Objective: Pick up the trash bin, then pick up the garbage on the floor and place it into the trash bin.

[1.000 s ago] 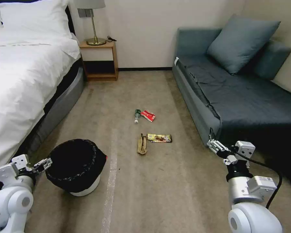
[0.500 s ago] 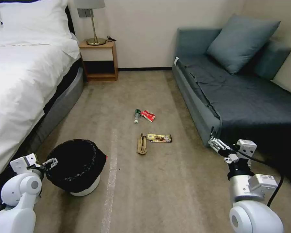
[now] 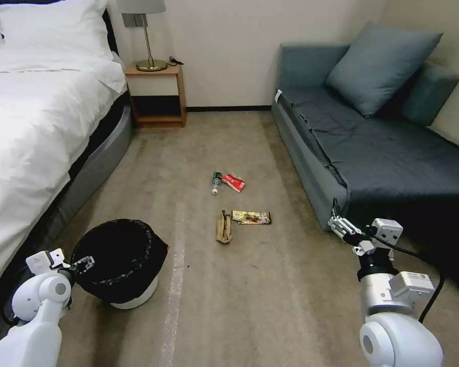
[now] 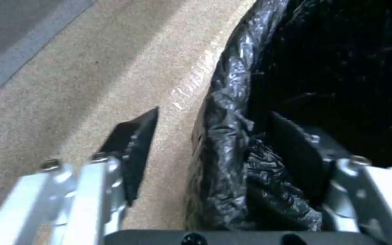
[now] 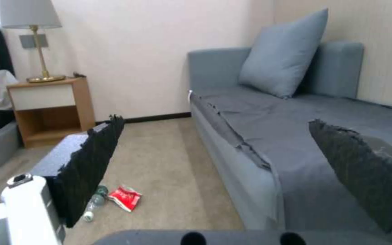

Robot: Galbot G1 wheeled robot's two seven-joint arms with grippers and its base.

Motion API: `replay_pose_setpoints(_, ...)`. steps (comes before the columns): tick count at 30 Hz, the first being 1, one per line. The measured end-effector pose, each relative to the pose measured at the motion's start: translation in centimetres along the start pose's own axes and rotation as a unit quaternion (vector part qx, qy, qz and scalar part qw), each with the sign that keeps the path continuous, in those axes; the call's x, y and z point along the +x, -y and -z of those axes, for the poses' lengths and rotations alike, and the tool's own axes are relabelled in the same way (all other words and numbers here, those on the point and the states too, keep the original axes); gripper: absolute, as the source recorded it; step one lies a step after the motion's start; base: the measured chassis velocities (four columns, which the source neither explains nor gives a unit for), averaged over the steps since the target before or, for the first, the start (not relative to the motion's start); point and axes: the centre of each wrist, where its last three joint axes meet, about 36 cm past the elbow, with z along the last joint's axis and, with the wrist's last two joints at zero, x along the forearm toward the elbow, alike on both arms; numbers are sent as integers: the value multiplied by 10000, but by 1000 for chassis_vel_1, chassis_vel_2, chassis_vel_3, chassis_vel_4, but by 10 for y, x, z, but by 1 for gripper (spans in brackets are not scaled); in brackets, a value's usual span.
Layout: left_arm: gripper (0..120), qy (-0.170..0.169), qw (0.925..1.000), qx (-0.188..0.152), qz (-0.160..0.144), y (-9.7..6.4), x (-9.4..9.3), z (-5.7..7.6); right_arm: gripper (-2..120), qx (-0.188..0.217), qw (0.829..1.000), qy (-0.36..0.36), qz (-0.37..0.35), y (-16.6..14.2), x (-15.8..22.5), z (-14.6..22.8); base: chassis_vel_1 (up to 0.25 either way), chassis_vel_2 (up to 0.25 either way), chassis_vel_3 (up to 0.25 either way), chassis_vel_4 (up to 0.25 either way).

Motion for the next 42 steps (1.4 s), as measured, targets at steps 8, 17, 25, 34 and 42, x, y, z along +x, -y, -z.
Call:
replay_pose_setpoints(8, 34, -53, 9999, 105, -44, -1, -2, -2, 100, 11, 10000, 16, -12, 0, 0, 0, 0, 0, 0, 0)
replay_pose_setpoints(17, 4, -89, 9996, 240, -133, -2, -1, -3, 100, 9, 10000, 24, -36, 0, 0, 0, 0, 0, 0, 0)
replay_pose_setpoints(25, 3, 103, 9986, 420, -316, 1, 24, 5, 100, -158, 9998, 151, -19, 1, 1, 1, 0, 0, 0, 0)
replay_pose_setpoints(34, 2, 898, 9951, 123, -393, 11, 85, 9, 100, -478, 9967, 624, 222, 2, 3, -4, 0, 0, 0, 0)
replay_pose_setpoints(42, 2, 1451, 9889, -240, -188, 19, 122, -5, 100, -453, 9954, 672, 508, -5, 10, -20, 0, 0, 0, 0)
